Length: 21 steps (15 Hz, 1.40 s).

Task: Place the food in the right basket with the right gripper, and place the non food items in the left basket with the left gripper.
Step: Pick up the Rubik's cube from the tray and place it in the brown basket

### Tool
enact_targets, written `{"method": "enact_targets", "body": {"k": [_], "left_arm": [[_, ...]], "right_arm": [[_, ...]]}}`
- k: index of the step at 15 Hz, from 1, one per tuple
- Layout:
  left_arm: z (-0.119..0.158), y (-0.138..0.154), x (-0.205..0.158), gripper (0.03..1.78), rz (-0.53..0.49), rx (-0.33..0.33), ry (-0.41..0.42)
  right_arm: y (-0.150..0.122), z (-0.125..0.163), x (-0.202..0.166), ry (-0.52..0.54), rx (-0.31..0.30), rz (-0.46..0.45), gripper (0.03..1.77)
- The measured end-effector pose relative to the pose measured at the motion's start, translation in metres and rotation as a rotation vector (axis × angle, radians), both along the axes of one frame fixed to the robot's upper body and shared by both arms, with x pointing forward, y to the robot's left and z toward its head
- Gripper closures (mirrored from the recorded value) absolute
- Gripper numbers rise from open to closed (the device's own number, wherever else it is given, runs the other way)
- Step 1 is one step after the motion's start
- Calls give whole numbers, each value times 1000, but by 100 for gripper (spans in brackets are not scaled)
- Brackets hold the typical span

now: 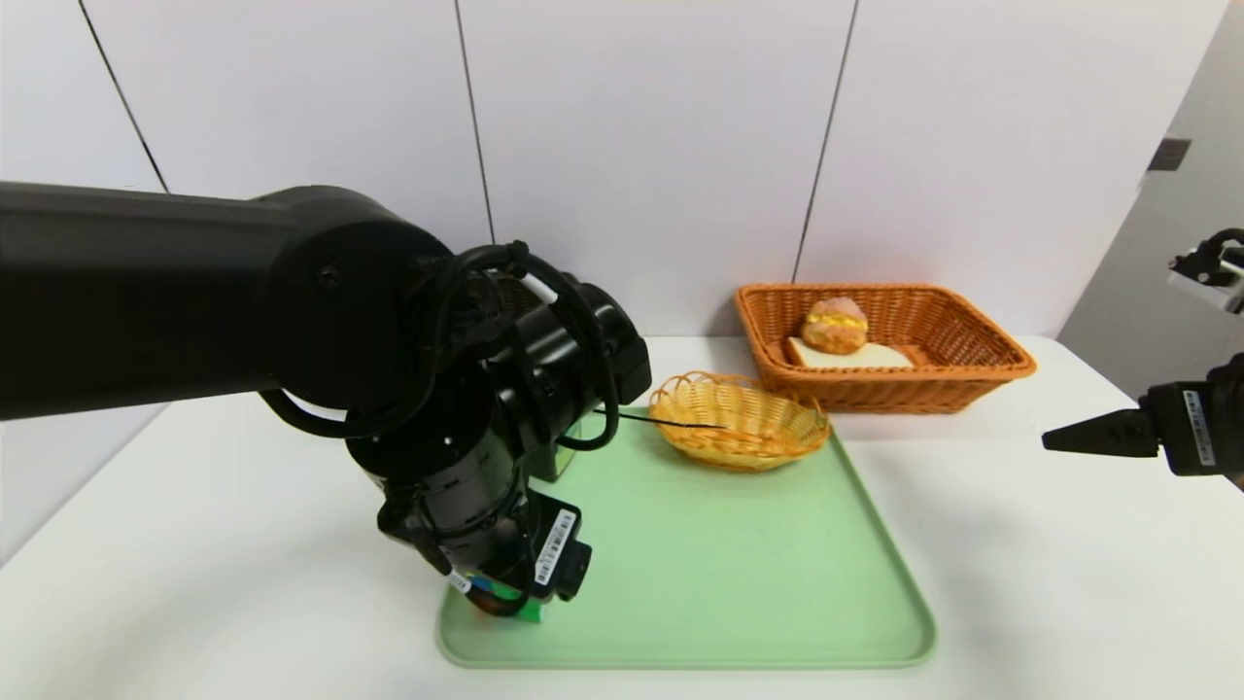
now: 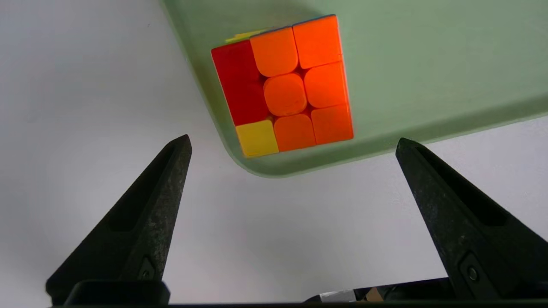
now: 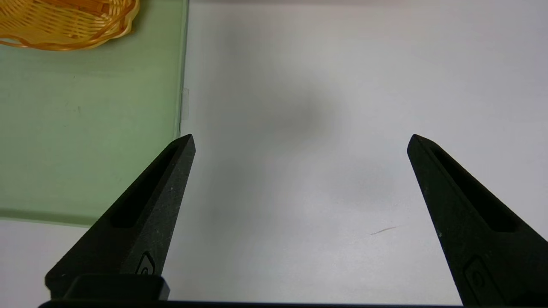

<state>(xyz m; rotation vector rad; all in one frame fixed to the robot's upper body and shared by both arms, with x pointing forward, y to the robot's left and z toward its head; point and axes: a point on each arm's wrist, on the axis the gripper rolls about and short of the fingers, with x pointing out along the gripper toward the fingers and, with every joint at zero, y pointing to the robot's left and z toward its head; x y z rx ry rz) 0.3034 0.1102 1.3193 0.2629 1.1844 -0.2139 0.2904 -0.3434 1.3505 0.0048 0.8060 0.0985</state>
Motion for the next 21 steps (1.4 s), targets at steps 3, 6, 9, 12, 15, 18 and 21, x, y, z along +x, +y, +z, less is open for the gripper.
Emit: {"method": "enact_targets", "body": {"k": [3, 6, 9, 12, 15, 18, 21], "left_arm": [[-8, -1, 11, 12, 12, 2, 14], [-16, -6, 18, 12, 14, -1, 17], [-21, -11, 22, 12, 9, -20, 34], [-27, -14, 25, 12, 15, -19, 54], [-32, -15, 28, 42, 21, -12, 62], [-38, -14, 31, 82, 32, 3, 77], [-40, -13, 33, 85, 38, 5, 78]], "right_arm": [[1, 0, -1, -1, 0, 5, 9], [1, 0, -2, -4, 0, 6, 9], [1, -1, -3, -2, 0, 5, 9], [1, -2, -3, 3, 1, 4, 9], [0, -4, -4, 9, 2, 2, 9], [0, -6, -4, 16, 2, 3, 9], [0, -6, -5, 16, 2, 3, 9]]}}
